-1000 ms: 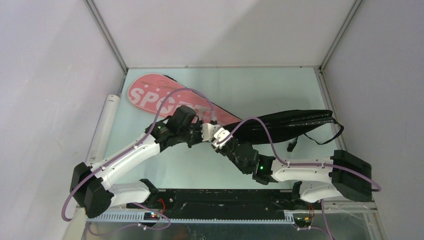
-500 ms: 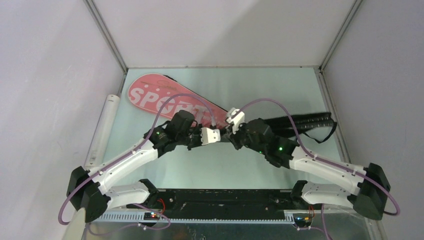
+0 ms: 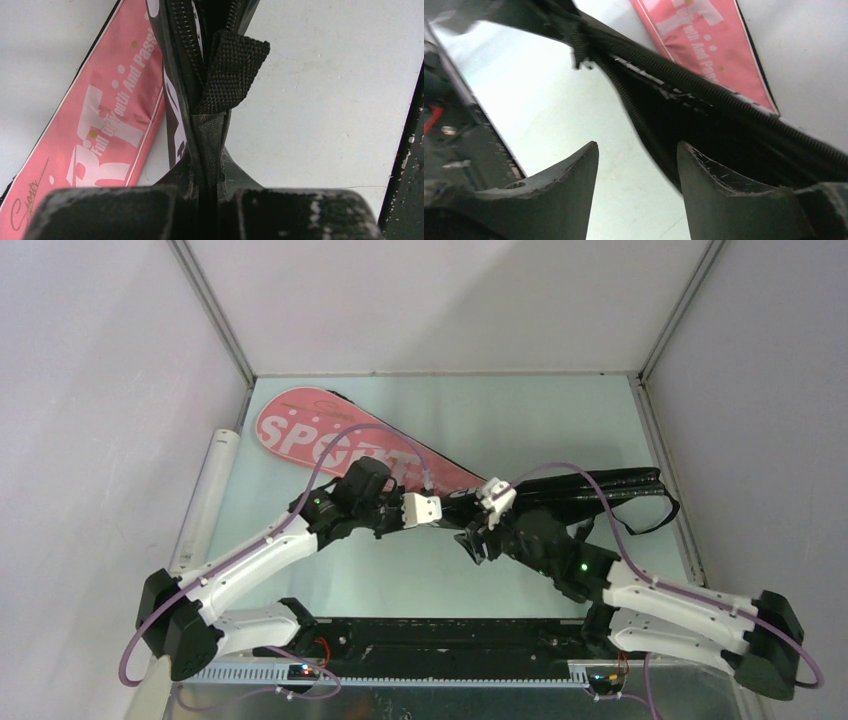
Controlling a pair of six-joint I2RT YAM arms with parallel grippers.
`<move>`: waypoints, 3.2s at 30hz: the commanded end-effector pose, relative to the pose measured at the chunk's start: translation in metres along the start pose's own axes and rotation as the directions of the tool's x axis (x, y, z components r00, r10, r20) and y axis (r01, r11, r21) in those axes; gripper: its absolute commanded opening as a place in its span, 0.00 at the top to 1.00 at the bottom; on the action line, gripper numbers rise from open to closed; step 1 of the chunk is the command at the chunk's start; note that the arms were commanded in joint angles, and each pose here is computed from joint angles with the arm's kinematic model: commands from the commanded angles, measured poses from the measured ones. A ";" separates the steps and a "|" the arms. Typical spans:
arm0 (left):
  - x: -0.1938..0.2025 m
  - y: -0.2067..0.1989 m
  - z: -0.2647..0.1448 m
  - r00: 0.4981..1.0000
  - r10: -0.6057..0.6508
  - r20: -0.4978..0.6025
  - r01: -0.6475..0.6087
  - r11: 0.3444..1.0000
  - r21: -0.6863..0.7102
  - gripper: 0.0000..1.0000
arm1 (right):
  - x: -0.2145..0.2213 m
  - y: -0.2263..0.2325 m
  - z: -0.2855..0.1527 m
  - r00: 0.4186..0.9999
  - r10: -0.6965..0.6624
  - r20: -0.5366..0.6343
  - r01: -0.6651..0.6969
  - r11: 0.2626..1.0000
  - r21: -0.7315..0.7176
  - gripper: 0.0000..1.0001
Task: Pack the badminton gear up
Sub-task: Zip the racket bag at the center of the board.
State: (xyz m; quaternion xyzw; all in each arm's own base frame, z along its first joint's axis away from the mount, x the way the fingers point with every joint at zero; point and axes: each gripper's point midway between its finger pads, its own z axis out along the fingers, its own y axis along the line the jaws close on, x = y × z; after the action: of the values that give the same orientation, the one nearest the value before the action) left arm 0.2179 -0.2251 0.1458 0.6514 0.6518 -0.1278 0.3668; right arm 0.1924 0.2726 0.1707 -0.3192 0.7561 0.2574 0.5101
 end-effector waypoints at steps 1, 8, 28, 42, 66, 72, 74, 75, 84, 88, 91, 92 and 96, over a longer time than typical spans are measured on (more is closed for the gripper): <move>0.017 -0.028 -0.002 0.979 -0.186 -0.086 0.194 0.976 0.101 1.00 | -0.031 0.014 -0.019 0.963 0.171 0.208 -0.160 0.985 -0.070 0.38; 0.007 -0.033 0.002 0.966 -0.246 -0.081 0.255 0.955 0.149 1.00 | -0.023 0.041 0.005 0.877 0.406 0.257 -0.336 0.900 -0.276 0.45; 0.008 -0.038 0.004 0.969 -0.242 -0.058 0.248 0.955 0.162 1.00 | -0.073 0.020 0.041 0.727 0.551 0.409 -0.464 0.834 -0.298 0.45; 0.006 -0.043 0.008 0.966 -0.253 -0.044 0.257 0.948 0.189 1.00 | -0.088 0.027 0.050 0.702 0.573 0.422 -0.466 0.818 -0.336 0.70; 0.015 -0.028 -0.002 0.977 -0.208 -0.035 0.210 0.975 0.072 1.00 | -0.017 -0.043 0.021 0.880 0.361 0.310 -0.447 0.850 0.279 1.00; 0.022 -0.031 -0.004 0.981 -0.187 -0.056 0.191 0.978 0.079 1.00 | 0.005 -0.097 -0.024 0.953 0.199 0.230 -0.299 0.753 0.586 1.00; 0.025 -0.032 -0.005 0.983 -0.172 -0.071 0.177 0.981 0.083 1.00 | 0.015 -0.120 -0.044 0.975 0.142 0.172 -0.222 0.679 0.699 1.00; 0.027 -0.032 -0.006 0.984 -0.162 -0.076 0.169 0.982 0.085 1.00 | 0.018 -0.132 -0.052 0.979 0.128 0.158 -0.203 0.642 0.739 1.00; 0.041 -0.023 -0.015 0.986 -0.107 -0.124 0.114 0.992 0.052 1.00 | 0.046 -0.289 -0.191 0.977 0.161 -0.138 0.145 -0.032 0.989 1.00; 0.054 -0.022 -0.023 0.982 -0.071 -0.177 0.086 0.993 0.081 1.00 | 0.040 -0.338 -0.243 0.980 0.179 -0.090 0.131 -0.229 0.965 1.00; 0.072 -0.020 -0.034 0.970 -0.085 -0.228 0.111 0.988 0.108 1.00 | 0.041 -0.384 -0.271 0.979 0.177 -0.102 0.150 -0.284 0.947 1.00; 0.073 -0.019 -0.037 0.972 -0.064 -0.227 0.094 0.988 0.123 1.00 | 0.042 -0.400 -0.295 0.981 0.183 -0.066 0.125 -0.336 0.934 1.00; 0.087 -0.024 -0.050 0.973 -0.018 -0.231 0.058 0.984 0.170 1.00 | 0.041 -0.466 -0.319 0.982 0.182 -0.058 0.116 -0.325 0.939 1.00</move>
State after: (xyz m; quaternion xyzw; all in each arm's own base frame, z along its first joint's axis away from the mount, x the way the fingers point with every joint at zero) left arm 0.2319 -0.1891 0.1496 0.6461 0.6652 -0.1224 0.3537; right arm 0.3093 -0.2006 0.1484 0.1871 0.7680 -0.4419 0.4241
